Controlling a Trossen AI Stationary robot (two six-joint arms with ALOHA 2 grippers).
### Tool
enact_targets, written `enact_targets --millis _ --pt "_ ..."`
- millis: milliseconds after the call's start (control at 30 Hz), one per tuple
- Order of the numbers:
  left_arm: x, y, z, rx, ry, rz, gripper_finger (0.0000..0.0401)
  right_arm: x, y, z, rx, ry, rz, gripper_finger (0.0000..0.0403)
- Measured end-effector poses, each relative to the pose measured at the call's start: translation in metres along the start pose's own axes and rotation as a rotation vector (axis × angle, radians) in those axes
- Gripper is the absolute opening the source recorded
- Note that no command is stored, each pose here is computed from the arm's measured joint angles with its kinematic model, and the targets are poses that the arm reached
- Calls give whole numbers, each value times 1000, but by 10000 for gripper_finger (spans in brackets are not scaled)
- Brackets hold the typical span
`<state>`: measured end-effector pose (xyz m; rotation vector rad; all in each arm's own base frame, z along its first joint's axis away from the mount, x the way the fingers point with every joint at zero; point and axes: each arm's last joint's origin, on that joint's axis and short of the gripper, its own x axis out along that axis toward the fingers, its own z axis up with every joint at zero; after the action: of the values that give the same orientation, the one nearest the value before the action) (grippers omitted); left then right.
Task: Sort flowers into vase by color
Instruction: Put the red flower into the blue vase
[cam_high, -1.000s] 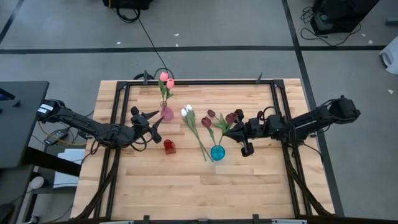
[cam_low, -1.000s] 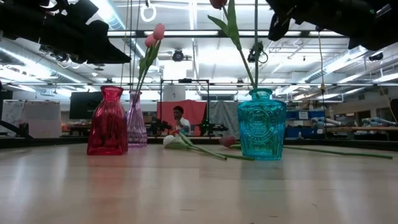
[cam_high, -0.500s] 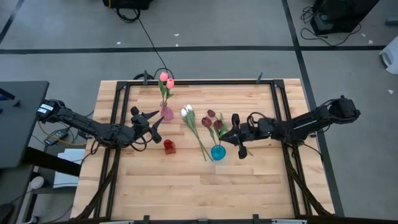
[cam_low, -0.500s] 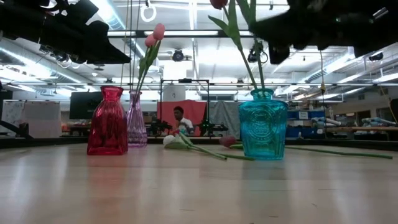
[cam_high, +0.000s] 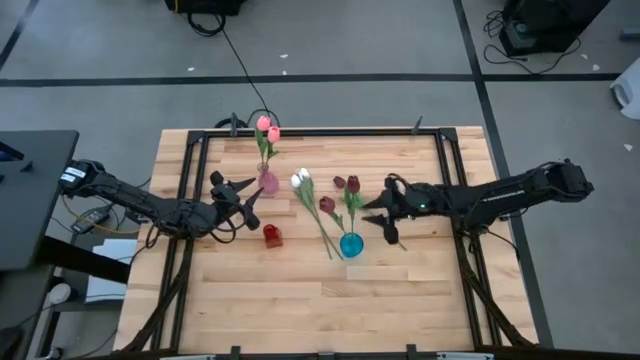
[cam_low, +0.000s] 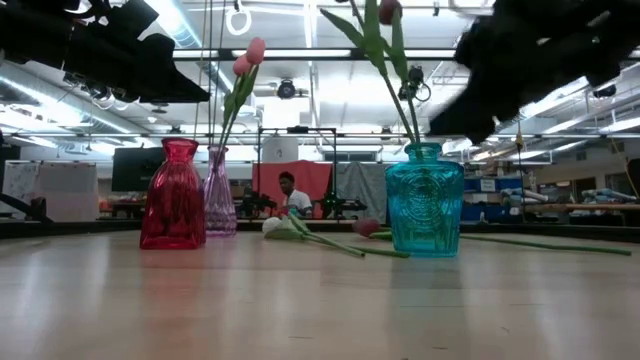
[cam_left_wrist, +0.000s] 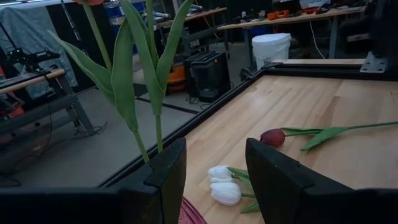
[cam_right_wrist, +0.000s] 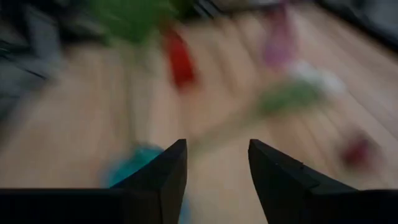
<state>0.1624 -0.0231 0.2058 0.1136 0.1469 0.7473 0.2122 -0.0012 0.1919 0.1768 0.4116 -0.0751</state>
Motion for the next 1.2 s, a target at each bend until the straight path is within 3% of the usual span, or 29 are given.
enact_targets --millis 100,200,400,833,967,1100,1200 --pt "0 0 0 0 0 0 170 1 -7 -7 7 191 -162 183" --pt "0 0 0 -1 0 0 170 8 -13 -13 47 304 -252 176" --pt "0 0 0 -3 0 0 170 28 -23 -23 112 436 -262 161" --pt "0 0 0 -7 -2 0 170 57 -32 -44 61 599 -399 153" --pt "0 0 0 -6 -1 0 170 62 -35 -46 72 610 -395 112" --pt "0 0 0 -4 0 0 170 64 -36 -46 107 601 -398 30" --pt "0 0 0 -3 1 0 170 59 -38 -42 133 577 -426 15"
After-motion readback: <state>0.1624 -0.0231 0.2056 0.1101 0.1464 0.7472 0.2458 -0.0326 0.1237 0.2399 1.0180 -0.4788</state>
